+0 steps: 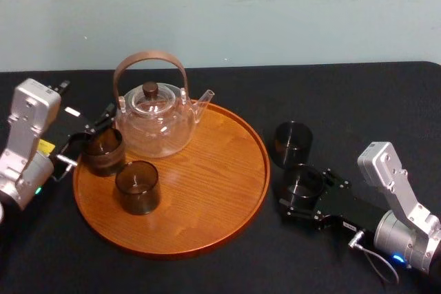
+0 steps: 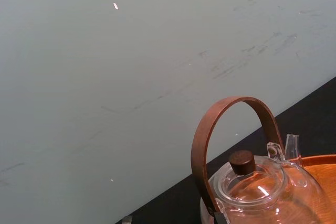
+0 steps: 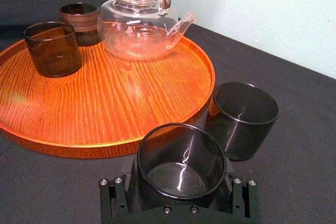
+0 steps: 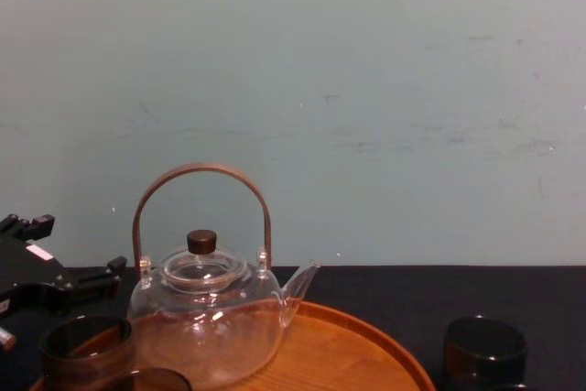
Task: Pick up the glass from the table and place it on the tray.
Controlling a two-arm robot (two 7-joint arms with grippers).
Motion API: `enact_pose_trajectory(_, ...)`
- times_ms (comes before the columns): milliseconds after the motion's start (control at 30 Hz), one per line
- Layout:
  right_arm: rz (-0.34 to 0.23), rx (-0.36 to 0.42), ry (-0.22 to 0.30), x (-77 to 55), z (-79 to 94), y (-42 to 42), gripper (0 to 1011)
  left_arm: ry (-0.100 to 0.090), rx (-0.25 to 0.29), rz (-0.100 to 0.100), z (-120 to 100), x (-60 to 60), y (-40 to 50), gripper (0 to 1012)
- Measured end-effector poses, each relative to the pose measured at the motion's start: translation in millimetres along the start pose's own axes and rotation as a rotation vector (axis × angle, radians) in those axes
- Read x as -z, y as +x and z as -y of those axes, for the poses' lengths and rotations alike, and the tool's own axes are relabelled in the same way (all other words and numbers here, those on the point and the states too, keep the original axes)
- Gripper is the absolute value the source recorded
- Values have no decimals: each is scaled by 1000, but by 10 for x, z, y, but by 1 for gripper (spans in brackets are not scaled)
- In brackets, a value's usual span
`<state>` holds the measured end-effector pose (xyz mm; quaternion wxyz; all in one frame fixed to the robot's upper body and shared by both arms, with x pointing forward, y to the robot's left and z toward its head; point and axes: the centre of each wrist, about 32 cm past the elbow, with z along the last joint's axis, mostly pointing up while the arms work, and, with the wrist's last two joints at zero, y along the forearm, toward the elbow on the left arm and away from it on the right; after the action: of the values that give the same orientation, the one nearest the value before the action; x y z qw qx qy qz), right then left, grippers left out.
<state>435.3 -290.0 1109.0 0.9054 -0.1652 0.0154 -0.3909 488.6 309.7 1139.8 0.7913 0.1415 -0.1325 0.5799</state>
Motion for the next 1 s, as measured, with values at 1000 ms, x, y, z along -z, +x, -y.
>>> enact_pose_trajectory(1000, 0, 8, 0, -6, 17, 2, 907, 0, 0, 0, 0, 0, 0, 1001)
